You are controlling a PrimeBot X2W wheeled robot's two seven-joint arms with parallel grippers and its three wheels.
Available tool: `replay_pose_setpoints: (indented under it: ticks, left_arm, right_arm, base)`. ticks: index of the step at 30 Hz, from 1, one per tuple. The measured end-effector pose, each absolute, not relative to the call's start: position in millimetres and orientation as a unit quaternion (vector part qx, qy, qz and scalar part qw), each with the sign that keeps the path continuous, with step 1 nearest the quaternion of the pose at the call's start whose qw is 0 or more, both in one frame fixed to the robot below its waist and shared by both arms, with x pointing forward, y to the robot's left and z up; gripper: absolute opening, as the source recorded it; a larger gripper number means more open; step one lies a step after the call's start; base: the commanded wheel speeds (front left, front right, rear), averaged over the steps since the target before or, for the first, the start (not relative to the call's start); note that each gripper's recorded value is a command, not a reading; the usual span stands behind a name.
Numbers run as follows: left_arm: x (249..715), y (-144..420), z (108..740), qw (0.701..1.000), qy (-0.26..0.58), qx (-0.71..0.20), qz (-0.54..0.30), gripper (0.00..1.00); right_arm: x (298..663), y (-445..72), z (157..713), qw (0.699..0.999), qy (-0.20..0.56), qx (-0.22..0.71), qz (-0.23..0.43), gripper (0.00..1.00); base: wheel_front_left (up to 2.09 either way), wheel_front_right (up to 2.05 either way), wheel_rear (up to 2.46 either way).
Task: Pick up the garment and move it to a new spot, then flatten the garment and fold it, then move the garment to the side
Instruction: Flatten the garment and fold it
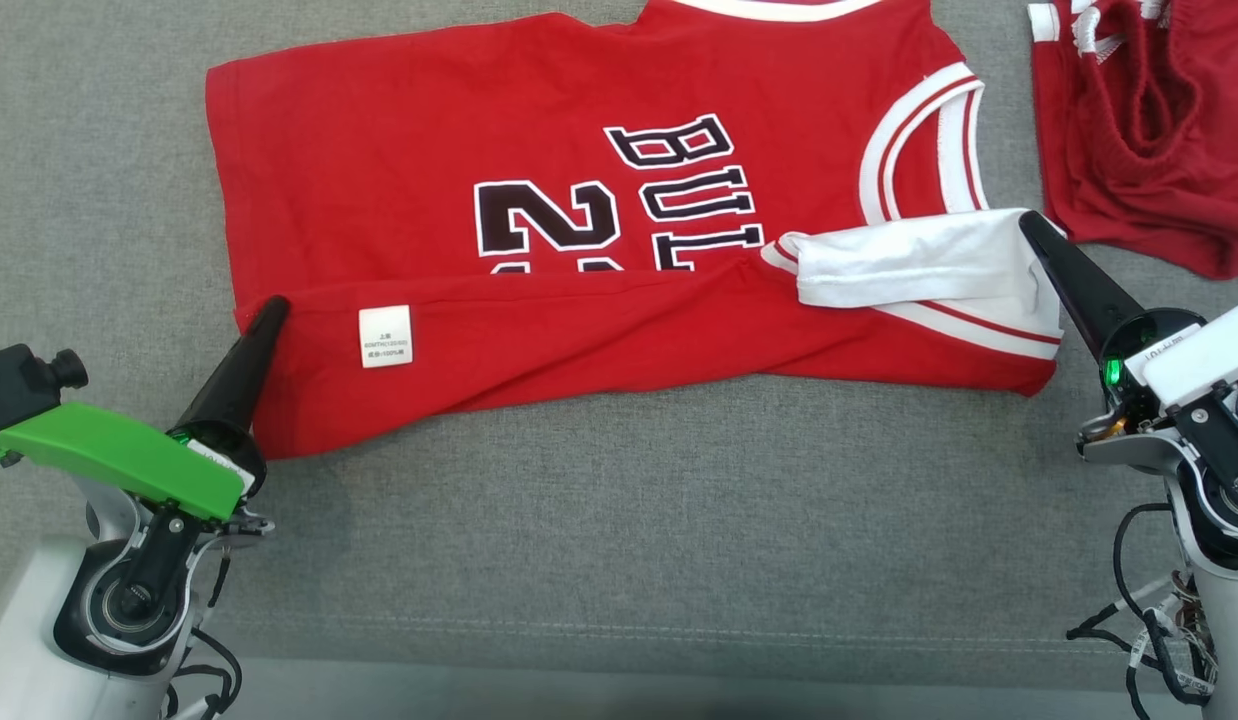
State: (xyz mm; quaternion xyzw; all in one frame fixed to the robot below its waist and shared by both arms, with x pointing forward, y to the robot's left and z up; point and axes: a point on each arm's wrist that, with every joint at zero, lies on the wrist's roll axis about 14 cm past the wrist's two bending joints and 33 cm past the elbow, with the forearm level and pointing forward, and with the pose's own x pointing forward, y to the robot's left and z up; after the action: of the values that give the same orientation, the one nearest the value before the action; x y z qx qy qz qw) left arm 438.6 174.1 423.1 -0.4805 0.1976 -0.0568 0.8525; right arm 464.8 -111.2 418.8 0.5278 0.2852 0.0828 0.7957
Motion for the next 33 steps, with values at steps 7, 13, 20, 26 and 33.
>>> replay_pose_setpoints:
  ticks: [7, 13, 20, 26, 33]
  left_arm:
    - [439, 177, 419, 0.853, 0.2, -0.48, -0.049, 0.0]
    - [441, 179, 419, 0.853, 0.197, -0.481, -0.046, 0.0]
    - [445, 178, 414, 0.852, 0.197, -0.484, -0.041, 0.04]
    - [446, 178, 407, 0.851, 0.203, -0.483, -0.035, 0.37]
    - [445, 177, 403, 0.852, 0.209, -0.478, -0.034, 0.73]
  right_arm:
    - [469, -104, 417, 0.799, 0.29, 0.518, 0.092, 0.0]
    - [470, -98, 413, 0.803, 0.301, 0.505, 0.099, 0.0]
    - [471, -99, 403, 0.812, 0.314, 0.483, 0.096, 0.34]
    - [476, -103, 404, 0.819, 0.31, 0.475, 0.093, 1.0]
    - [477, -114, 414, 0.83, 0.294, 0.466, 0.087, 1.0]
  base:
    - [0.0, 0.0, 0.0]
    - [0.0, 0.0, 0.0]
    - [0.0, 0.0, 0.0]
    - [0.0, 0.0, 0.0]
    - [0.0, 0.0, 0.0]
